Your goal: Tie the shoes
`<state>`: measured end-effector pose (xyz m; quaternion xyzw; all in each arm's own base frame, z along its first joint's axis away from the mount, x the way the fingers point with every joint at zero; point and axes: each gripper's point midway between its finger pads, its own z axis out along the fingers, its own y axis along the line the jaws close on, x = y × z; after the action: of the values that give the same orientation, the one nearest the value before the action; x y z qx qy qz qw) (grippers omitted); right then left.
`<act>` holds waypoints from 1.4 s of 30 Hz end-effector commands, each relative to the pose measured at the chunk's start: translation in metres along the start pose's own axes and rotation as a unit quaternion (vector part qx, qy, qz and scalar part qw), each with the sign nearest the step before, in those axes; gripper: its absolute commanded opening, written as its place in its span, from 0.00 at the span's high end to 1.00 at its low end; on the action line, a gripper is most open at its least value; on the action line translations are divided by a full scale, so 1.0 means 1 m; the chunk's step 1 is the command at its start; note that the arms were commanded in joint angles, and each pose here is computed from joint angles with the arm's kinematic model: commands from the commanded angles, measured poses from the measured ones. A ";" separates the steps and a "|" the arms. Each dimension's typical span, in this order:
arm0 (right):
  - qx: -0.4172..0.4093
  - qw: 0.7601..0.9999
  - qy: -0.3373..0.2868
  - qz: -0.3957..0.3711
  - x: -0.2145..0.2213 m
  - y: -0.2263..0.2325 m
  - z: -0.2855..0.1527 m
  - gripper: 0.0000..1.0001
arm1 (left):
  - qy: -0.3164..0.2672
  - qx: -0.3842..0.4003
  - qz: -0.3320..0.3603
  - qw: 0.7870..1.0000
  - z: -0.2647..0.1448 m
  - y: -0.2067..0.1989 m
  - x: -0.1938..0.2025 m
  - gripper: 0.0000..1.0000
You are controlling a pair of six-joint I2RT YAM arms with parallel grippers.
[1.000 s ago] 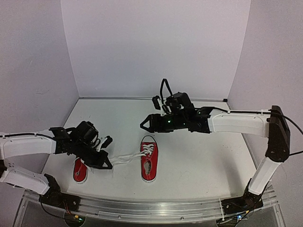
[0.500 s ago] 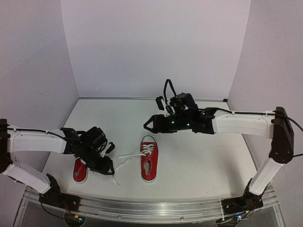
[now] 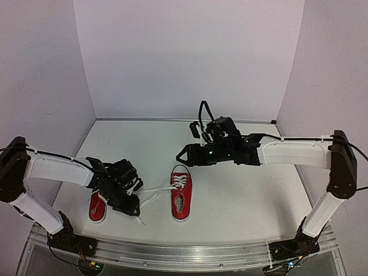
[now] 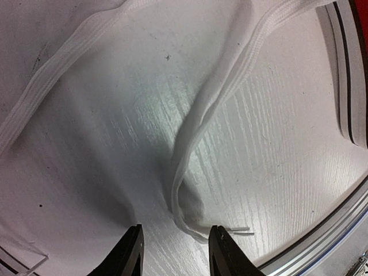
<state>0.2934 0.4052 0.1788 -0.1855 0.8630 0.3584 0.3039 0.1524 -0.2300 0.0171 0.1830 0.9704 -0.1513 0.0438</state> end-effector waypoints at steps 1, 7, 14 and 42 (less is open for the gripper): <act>0.000 1.000 -0.012 -0.007 -0.006 0.000 -0.003 0.39 | -0.026 0.003 0.009 1.000 0.002 -0.008 -0.017 0.62; 0.000 1.000 -0.008 -0.013 -0.005 -0.003 -0.001 0.39 | -0.020 0.003 0.010 1.000 0.005 -0.009 -0.015 0.99; -0.033 0.998 0.025 -0.052 0.005 0.007 0.010 0.46 | -0.108 0.096 0.002 0.989 -0.051 -0.049 -0.045 1.00; -0.028 0.977 0.197 -0.072 0.079 -0.025 0.080 0.69 | -0.115 0.085 -0.013 0.990 -0.061 -0.046 -0.052 1.00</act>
<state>0.2792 0.4371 0.0737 -0.3111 0.8806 0.3213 0.1568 0.1739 -0.2644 0.0843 0.1677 0.9484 -0.2398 0.1224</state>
